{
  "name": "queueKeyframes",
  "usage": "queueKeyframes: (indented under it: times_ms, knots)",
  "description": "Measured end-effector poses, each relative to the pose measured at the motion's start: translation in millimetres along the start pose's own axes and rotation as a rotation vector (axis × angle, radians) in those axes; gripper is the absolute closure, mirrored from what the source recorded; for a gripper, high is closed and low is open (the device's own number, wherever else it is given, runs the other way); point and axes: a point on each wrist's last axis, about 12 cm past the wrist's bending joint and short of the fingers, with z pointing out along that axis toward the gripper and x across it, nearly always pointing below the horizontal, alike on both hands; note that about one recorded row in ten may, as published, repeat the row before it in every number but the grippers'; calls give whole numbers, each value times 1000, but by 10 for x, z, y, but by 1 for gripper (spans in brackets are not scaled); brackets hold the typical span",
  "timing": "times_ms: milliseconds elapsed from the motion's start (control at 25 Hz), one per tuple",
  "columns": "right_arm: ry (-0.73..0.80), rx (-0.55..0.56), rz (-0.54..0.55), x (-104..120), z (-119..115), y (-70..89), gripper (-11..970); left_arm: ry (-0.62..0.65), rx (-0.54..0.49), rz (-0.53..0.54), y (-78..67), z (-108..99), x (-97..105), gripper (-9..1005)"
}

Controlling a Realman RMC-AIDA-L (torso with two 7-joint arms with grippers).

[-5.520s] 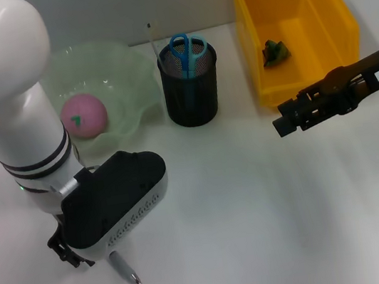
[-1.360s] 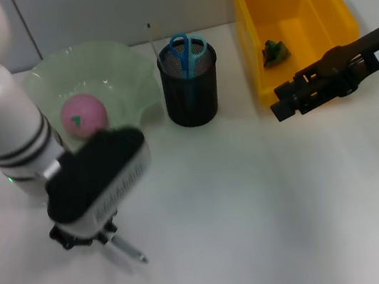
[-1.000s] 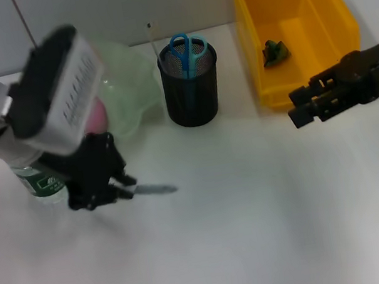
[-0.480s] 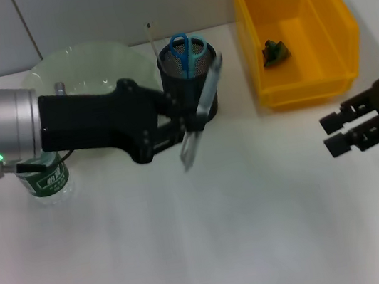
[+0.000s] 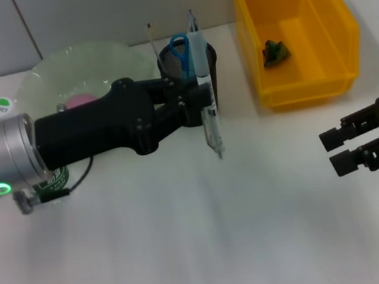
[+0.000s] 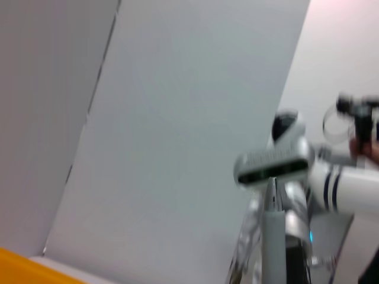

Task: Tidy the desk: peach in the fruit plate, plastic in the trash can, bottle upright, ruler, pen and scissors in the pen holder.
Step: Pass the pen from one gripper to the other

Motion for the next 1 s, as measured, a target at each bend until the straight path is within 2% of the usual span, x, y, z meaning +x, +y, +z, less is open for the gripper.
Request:
queueKeyframes:
  times_ms: [80,160,280,520,760,1000]
  knots:
    - [-55,-24,10,131,22,6,283,-63,-6,-55,-18,4,127,864]
    - [-70,-31,12,171,29,6,283,-83,-11,-68,-25,2,169,864]
    - [-106,-45,12,295,51,19,284,-125,-42,-111,-48,-28,346,864]
    - [-160,-65,0,404,114,36,284,-191,-119,-193,-80,-103,608,864]
    - [-264,-77,-1,576,221,55,283,-289,-200,-273,-110,-203,750,865]
    - [-415,-9,3,796,368,87,283,-323,-220,-303,-124,-231,784,864]
